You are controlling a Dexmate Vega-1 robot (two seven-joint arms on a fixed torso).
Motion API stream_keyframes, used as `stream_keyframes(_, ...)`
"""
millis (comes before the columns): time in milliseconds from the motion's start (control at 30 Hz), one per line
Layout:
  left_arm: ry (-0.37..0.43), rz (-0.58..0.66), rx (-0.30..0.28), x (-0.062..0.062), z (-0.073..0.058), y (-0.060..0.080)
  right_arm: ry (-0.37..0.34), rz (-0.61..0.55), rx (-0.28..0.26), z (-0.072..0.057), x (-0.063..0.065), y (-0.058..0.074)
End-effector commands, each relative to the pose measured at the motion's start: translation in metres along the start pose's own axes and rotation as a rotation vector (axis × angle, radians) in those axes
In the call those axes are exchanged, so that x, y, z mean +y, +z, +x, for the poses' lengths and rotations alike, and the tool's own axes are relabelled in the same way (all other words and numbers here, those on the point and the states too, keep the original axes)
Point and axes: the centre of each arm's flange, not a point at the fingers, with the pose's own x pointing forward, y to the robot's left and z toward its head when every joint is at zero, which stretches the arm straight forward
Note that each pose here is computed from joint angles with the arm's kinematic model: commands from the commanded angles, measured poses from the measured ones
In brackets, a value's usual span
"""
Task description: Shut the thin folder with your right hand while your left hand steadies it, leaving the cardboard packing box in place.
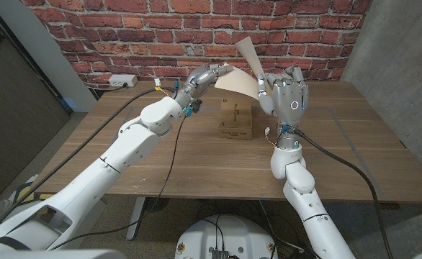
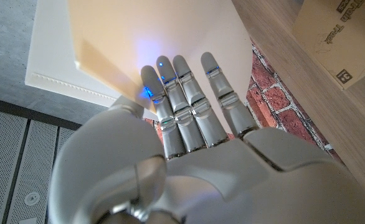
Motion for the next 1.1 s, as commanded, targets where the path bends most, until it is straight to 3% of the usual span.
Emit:
stream_keyframes(33,-0.053,-0.074,-0.013,-0.004,0.007,-0.002,0.003,-0.017,-0.050,-0.003,-0.004,0.005)
stream_keyframes(600,-0.282,-0.398,-0.027,-0.016,0.030,-0.028,0.001,-0.030,-0.106,-0.005,-0.010,0.007)
stream_keyframes(1100,-0.333,-0.501,-0.045,-0.021,0.031,-0.036,-0.003,-0.061,-0.137,-0.006,-0.014,0.006)
